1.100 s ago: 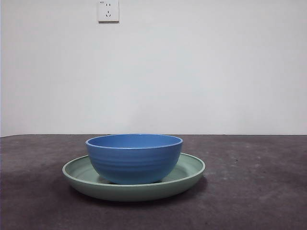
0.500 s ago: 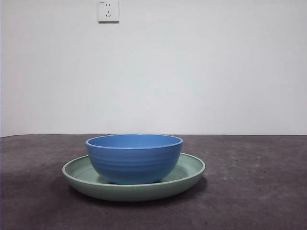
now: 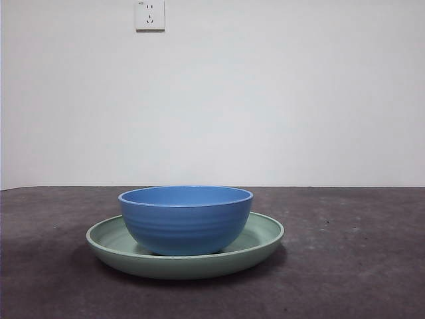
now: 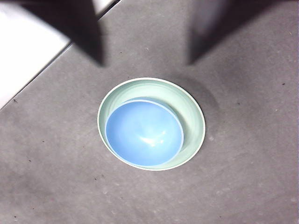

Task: Pick up the blue bowl, put it on the green plate, put it on desk

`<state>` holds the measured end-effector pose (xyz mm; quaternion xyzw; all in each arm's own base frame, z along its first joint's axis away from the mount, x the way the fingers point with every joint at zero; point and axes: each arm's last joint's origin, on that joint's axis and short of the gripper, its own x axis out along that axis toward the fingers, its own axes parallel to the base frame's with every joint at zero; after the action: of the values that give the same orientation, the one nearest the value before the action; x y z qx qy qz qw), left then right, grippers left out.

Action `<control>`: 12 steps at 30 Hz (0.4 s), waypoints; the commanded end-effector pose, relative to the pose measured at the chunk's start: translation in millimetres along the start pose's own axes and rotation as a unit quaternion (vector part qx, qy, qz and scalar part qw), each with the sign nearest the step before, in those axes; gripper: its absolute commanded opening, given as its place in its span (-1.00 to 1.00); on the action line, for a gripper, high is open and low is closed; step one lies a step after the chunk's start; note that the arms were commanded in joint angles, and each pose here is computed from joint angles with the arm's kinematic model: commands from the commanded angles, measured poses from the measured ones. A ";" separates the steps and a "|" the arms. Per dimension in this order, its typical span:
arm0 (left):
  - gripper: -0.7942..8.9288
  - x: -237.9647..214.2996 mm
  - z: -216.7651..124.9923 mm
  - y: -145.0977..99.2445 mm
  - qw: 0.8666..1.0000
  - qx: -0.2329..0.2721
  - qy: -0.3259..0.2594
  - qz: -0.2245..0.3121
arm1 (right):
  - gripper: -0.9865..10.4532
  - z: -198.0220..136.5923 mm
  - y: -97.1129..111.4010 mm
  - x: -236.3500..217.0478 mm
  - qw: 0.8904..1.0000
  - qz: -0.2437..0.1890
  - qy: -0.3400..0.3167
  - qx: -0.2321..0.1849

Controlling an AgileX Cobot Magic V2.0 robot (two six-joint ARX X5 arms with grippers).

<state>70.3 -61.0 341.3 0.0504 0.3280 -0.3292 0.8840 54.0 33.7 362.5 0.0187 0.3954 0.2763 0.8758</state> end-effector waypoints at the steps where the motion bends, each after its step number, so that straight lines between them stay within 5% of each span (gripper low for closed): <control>1: -0.81 -0.6 3.1 -1.0 1.000 0.002 -0.008 -0.005 | -0.80 2.8 1.5 -3.1 1.000 0.004 -0.010 -0.017; 12: -0.80 -0.8 3.0 -1.0 1.000 0.000 -0.008 -0.005 | -0.80 2.9 1.5 -3.2 1.000 0.004 -0.010 -0.017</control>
<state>70.4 -61.1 341.5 0.0487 0.3274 -0.3289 0.8845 54.0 33.7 362.5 0.0110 0.3929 0.2797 0.8759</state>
